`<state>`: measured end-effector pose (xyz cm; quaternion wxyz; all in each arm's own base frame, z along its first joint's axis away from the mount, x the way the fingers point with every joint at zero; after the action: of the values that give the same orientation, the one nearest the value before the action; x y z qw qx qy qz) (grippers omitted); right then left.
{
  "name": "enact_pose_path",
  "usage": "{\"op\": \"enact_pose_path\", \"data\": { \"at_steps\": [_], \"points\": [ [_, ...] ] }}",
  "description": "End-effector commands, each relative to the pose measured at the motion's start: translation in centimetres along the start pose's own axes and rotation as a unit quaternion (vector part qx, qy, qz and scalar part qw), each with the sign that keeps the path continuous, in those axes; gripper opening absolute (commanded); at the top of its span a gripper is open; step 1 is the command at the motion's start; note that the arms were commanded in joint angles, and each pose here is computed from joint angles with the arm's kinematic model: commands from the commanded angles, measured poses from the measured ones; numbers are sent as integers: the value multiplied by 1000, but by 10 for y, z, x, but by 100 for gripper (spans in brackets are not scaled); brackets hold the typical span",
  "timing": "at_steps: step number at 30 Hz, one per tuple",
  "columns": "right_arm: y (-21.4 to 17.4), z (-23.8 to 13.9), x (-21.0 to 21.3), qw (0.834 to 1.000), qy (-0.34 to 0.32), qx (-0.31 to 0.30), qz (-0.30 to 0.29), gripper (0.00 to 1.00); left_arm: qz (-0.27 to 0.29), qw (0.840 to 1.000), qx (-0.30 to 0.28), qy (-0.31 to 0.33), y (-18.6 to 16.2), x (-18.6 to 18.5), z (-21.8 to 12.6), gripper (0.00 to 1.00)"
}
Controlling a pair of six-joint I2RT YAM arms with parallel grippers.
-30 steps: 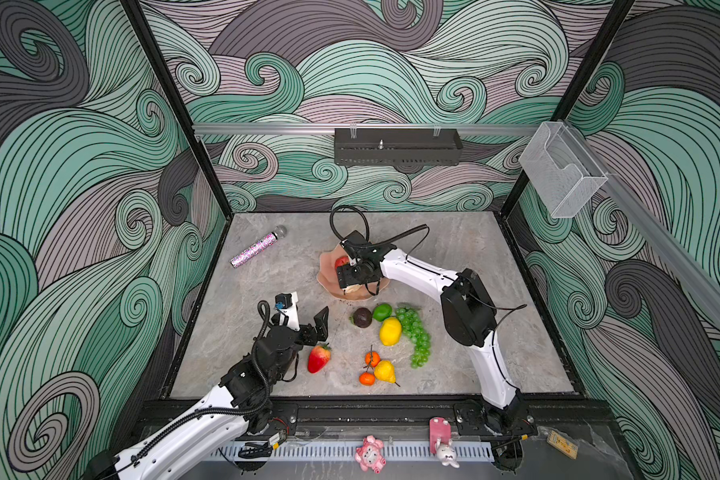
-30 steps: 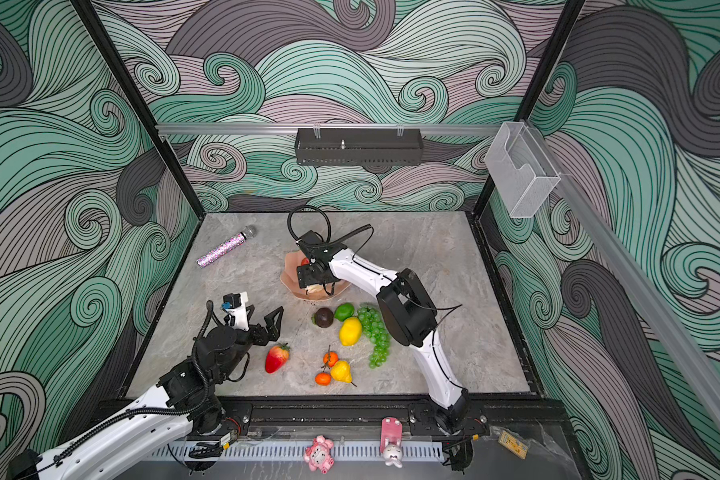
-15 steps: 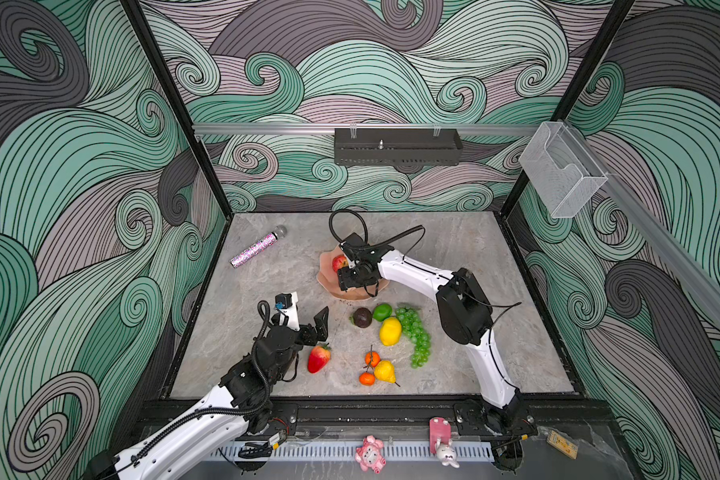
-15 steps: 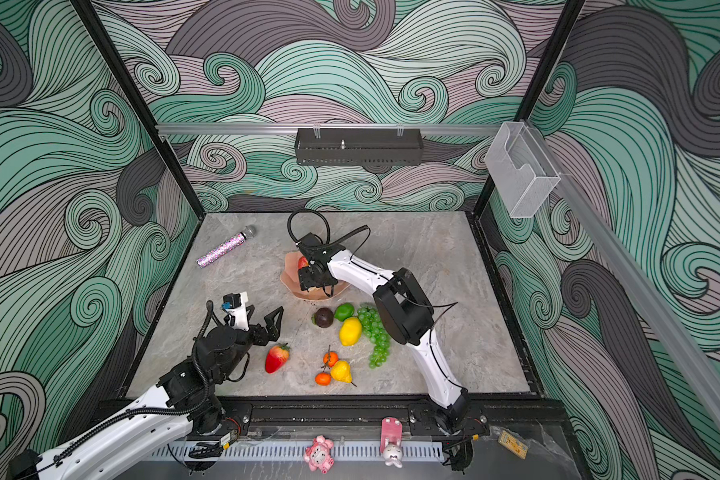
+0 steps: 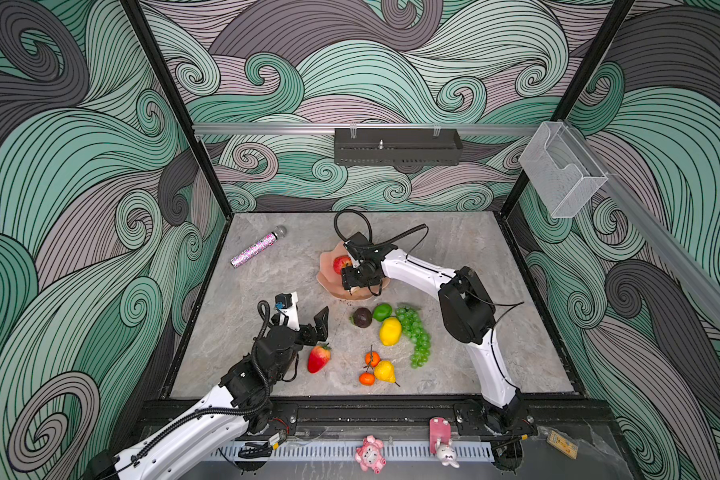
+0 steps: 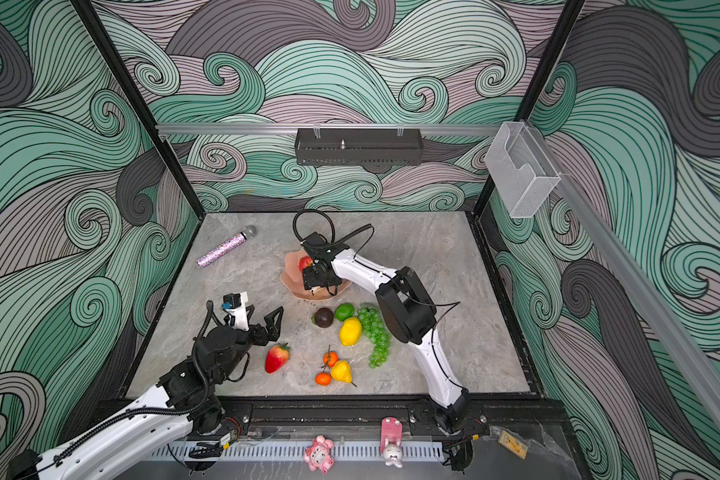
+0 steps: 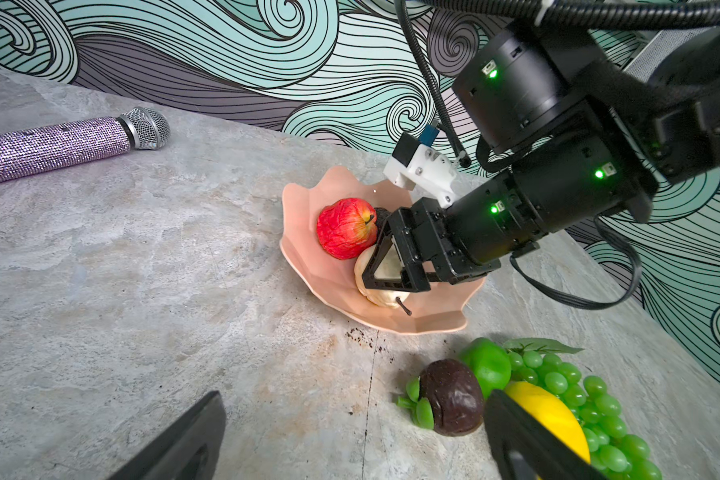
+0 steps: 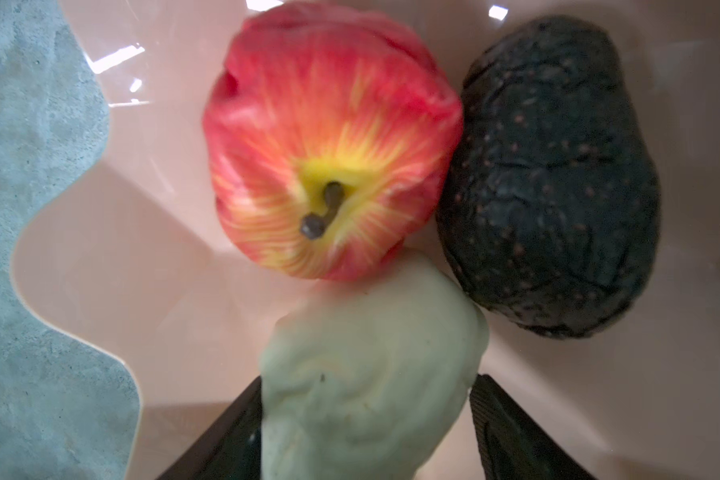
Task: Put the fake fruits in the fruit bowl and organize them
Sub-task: 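Move the right gripper back over the yellow lemon by the grapes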
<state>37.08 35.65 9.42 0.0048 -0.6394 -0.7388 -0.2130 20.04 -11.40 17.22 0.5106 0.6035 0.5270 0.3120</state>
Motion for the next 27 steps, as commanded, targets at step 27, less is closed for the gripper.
{"op": "enact_pose_path", "data": {
  "at_steps": [27],
  "points": [
    [-90,-131,-62,997,53,-24,54,81,7,995,100,18,10,-8,1,99]
  ]
}}
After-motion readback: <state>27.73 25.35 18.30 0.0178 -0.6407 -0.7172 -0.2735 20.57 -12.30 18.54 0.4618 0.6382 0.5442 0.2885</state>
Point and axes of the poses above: each gripper's point midway between its finger pads, its own z axis out along the fingers, its own x axis along the line the jaws close on, y = z × x, the point moved 4 cm from there along -z, back along the fingers, and after that the axes turned 10 degrees about z, right-handed, at the moved point
